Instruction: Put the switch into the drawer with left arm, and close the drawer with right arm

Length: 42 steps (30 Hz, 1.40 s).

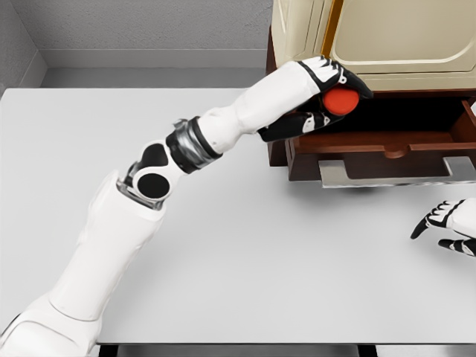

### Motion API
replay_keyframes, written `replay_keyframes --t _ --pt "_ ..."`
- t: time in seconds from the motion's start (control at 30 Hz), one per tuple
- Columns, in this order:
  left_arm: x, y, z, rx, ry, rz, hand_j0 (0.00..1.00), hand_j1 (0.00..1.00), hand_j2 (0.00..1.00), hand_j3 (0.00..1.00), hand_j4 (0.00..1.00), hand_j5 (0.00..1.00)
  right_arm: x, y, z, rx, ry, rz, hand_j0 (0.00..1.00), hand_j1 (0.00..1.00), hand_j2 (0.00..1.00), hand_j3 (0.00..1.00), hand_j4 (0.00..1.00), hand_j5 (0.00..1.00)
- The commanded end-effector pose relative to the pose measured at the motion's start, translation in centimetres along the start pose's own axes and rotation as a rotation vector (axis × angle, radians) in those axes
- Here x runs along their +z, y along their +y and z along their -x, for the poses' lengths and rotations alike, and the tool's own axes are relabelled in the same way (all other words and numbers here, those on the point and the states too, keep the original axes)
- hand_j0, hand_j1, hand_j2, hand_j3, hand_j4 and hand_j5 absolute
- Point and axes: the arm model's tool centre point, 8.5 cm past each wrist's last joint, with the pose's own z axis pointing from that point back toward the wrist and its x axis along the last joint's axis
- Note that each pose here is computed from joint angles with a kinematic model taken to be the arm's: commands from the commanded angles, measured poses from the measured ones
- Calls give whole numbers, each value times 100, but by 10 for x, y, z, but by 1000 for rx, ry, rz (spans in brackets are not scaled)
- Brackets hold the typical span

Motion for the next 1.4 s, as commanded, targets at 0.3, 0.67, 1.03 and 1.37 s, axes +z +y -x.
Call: replay_keyframes --t 0.3,0.67,1.03,1.37 --pt "-16 -7 5 -124 18 104 44 44 44 44 44 44 1 -11 1 14 5 29 61 61 61 61 61 61" --pt "-34 -3 15 -181 27 156 44 44 44 44 44 44 1 -10 1 13 4 30 62 62 62 62 62 62" --pt "-40 -3 28 -183 49 175 45 45 45 45 45 45 1 -10 2 12 6 30 63 63 63 63 63 63" --pt "-40 -1 36 -183 70 186 47 47 47 47 47 47 1 -11 1 14 4 31 63 63 63 63 63 63"
